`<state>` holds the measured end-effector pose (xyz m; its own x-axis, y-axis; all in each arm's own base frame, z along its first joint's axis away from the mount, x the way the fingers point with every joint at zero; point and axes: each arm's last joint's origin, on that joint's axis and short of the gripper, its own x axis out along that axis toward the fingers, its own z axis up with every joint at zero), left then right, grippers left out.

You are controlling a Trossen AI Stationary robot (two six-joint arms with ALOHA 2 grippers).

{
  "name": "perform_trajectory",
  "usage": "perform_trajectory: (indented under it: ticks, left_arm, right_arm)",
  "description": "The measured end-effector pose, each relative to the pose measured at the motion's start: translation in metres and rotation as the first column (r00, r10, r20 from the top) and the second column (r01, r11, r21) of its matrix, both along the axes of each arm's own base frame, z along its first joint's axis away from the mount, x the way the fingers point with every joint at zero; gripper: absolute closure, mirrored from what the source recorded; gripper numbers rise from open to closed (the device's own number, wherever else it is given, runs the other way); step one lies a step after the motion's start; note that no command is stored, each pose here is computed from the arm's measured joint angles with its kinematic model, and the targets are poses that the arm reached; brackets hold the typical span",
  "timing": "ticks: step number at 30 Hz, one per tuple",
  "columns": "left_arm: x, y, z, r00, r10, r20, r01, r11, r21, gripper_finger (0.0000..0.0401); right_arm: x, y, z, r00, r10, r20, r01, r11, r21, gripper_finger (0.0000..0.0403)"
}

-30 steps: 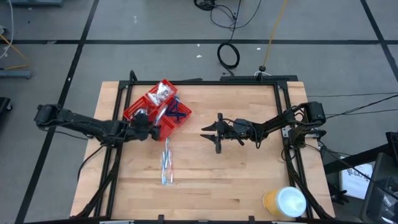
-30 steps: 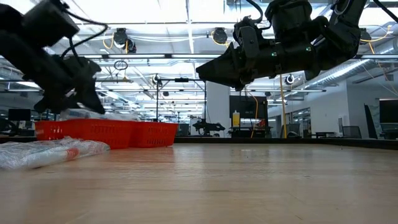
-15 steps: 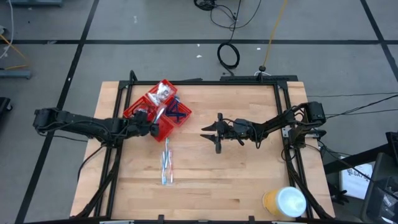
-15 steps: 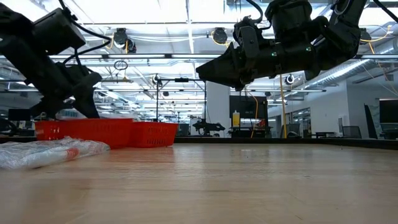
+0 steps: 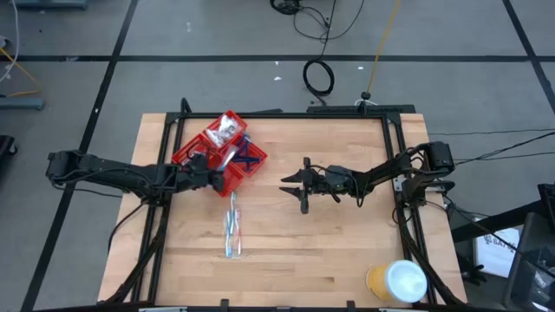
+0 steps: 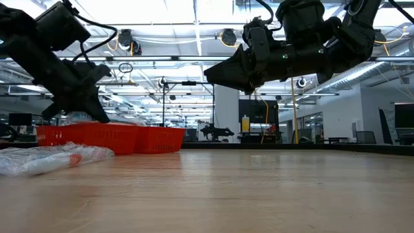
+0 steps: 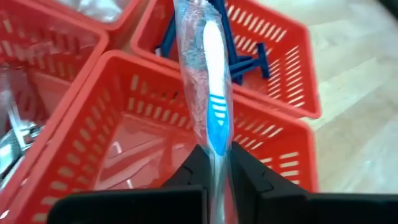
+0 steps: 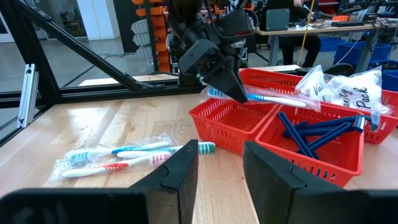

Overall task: Pick & Place Travel size toiletries
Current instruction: Put the left blue toothbrush into the vertical left red bin

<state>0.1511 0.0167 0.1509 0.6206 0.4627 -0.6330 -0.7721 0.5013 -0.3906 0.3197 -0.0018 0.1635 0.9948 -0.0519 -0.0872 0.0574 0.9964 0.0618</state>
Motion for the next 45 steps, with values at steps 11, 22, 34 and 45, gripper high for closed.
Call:
perform_trajectory:
  ticks: [11,22,34,45]
  left_arm:
    - [0.004,-0.015,0.029,0.969,0.010,0.248,-0.061,0.978,0.200,0.0385]
    - [-0.007,-0.076,0.008,0.818,0.206,0.537,-0.427,0.844,0.326,0.0386]
    - [0.024,-0.074,-0.041,0.732,0.322,0.601,-0.549,0.800,0.240,0.0372]
    - [0.028,-0.068,-0.049,0.673,0.377,0.636,-0.588,0.794,0.152,0.0367]
  right_arm:
    - [0.000,0.000,-0.001,1.000,0.000,-0.009,0.000,1.000,0.000,0.0287]
    - [0.000,0.000,-0.002,1.000,0.000,-0.027,0.000,1.000,-0.003,0.0287]
    - [0.000,0.000,-0.002,1.000,0.001,-0.021,-0.001,1.000,0.000,0.0287]
    - [0.000,0.000,-0.002,1.000,0.001,-0.021,-0.001,1.000,0.000,0.0287]
